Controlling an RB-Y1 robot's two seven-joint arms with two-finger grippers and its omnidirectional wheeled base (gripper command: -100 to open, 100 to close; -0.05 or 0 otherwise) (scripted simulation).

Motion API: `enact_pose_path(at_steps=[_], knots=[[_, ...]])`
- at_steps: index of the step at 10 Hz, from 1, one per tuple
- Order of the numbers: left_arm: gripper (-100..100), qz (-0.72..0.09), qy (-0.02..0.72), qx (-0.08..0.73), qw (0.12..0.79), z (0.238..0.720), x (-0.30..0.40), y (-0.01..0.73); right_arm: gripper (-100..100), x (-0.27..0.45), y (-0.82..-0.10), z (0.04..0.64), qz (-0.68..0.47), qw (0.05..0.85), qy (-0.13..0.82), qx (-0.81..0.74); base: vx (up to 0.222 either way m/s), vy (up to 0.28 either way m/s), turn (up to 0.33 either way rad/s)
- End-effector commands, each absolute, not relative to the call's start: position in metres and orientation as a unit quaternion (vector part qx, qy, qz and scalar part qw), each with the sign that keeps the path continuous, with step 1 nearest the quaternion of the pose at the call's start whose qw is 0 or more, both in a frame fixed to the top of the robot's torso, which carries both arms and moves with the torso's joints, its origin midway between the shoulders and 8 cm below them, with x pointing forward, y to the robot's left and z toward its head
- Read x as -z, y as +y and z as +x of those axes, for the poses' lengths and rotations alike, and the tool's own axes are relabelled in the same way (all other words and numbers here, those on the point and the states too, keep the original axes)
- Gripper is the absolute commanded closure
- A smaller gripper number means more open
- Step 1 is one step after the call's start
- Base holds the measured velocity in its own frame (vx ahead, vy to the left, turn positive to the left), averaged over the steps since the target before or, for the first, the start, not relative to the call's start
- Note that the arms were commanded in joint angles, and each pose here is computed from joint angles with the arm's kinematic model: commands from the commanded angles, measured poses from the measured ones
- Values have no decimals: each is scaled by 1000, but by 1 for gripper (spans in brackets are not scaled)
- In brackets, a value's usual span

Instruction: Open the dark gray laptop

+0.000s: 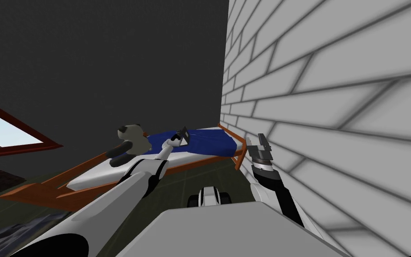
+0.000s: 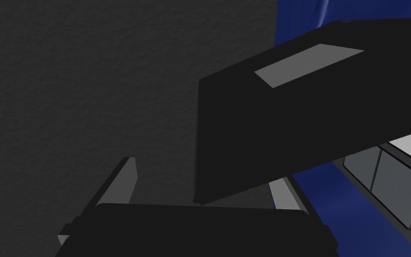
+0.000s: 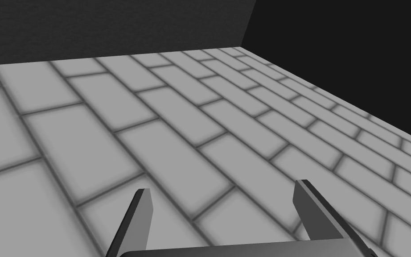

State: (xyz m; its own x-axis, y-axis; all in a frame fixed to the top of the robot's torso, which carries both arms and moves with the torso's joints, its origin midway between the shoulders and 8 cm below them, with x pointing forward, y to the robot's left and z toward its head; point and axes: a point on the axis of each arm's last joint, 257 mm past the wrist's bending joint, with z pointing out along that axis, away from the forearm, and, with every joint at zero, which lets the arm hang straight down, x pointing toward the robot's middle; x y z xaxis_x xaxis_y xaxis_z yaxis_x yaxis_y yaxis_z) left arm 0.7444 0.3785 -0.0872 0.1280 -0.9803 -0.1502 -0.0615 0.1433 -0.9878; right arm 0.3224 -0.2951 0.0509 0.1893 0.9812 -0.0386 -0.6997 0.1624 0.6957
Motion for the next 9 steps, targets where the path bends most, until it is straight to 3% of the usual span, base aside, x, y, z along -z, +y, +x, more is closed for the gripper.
enact_pose_path(at_steps=[1,9], knots=[[100,-507,514,414,554,744,88,379,0,-51,-295,322,278,719,253,-584,-2,-1,10],[100,-532,476,467,521,727,96,402,0,-51,-295,322,278,719,253,-584,35,-9,45]])
